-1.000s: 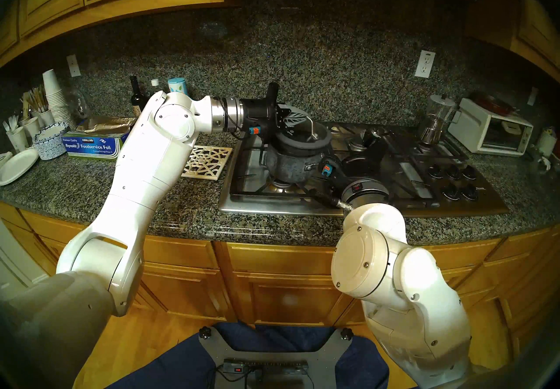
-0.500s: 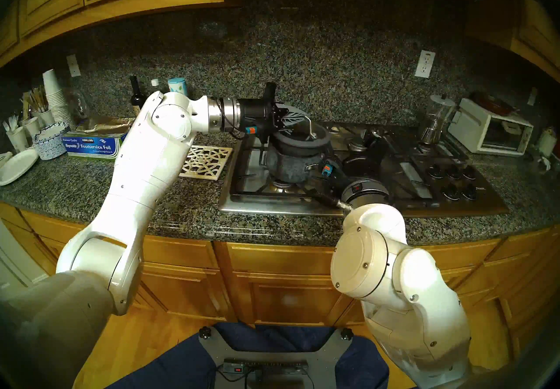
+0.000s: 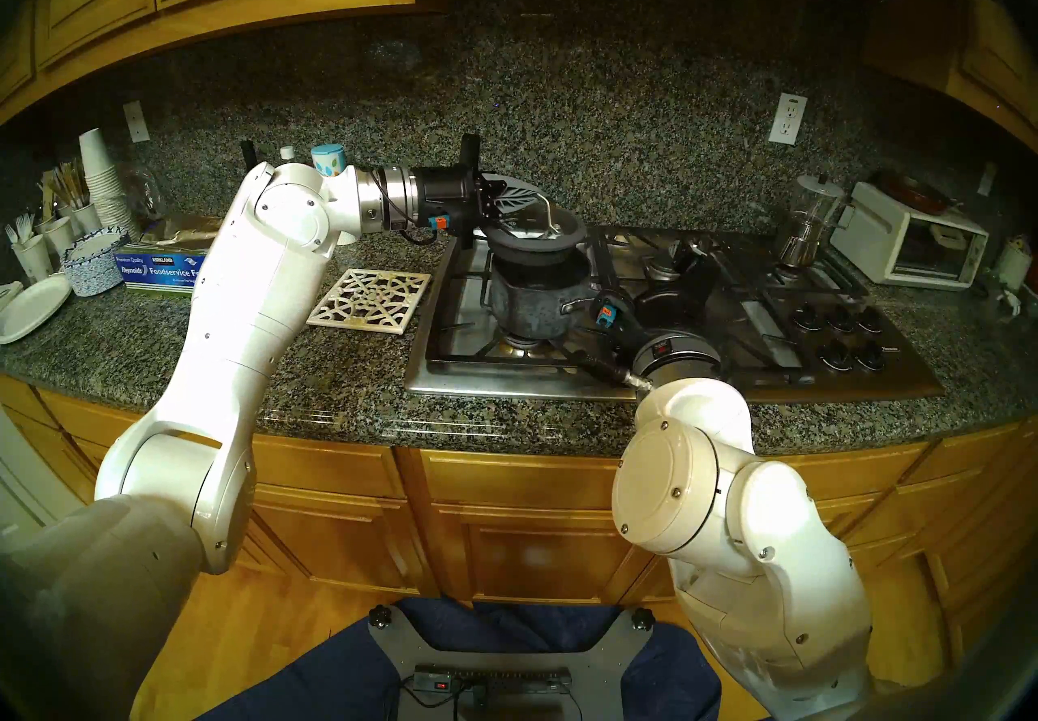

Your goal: Pick up the pot, put it on the stove, take off the pot lid

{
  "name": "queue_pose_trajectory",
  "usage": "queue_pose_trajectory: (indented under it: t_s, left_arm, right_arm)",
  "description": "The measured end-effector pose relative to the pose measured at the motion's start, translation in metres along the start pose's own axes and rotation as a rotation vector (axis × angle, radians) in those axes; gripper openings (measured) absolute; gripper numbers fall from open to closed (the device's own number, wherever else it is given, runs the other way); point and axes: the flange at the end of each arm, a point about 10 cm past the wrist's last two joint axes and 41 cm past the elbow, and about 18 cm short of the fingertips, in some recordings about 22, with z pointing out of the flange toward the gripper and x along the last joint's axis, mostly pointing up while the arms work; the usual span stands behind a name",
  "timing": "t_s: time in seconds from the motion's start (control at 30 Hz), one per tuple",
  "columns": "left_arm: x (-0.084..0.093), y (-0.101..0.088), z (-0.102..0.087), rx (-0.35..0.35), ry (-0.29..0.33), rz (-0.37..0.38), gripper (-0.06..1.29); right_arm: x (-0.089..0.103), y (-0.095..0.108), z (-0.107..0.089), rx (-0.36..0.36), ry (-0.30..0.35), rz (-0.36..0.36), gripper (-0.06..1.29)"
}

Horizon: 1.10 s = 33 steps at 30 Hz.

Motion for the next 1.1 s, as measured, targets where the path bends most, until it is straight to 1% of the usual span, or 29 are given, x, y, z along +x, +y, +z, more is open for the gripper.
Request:
queue_pose_trajectory:
  t_s: [0.33,0.53,0.8,1.1]
  left_arm:
    - [-0.016,0.002,-0.025,0.001,-0.054,-0.021,-0.02]
    - [-0.026,0.005,-0.044,0.004,-0.092,-0.036,-0.02]
    - [-0.041,0.012,-0.075,0.004,-0.157,-0.068,-0.02]
    - [-0.059,0.026,-0.113,0.000,-0.237,-0.120,-0.02]
  right_arm:
    - [0.000,0.000,0.000,-0.001,-0.002,0.001,1.24]
    - [0.000,0.000,0.000,-0.002,-0.003,0.001,1.24]
    - [0.000,0.000,-0.001,-0.003,-0.004,0.001,1.24]
    - [0.000,0.000,-0.001,-0.004,-0.006,0.002,1.24]
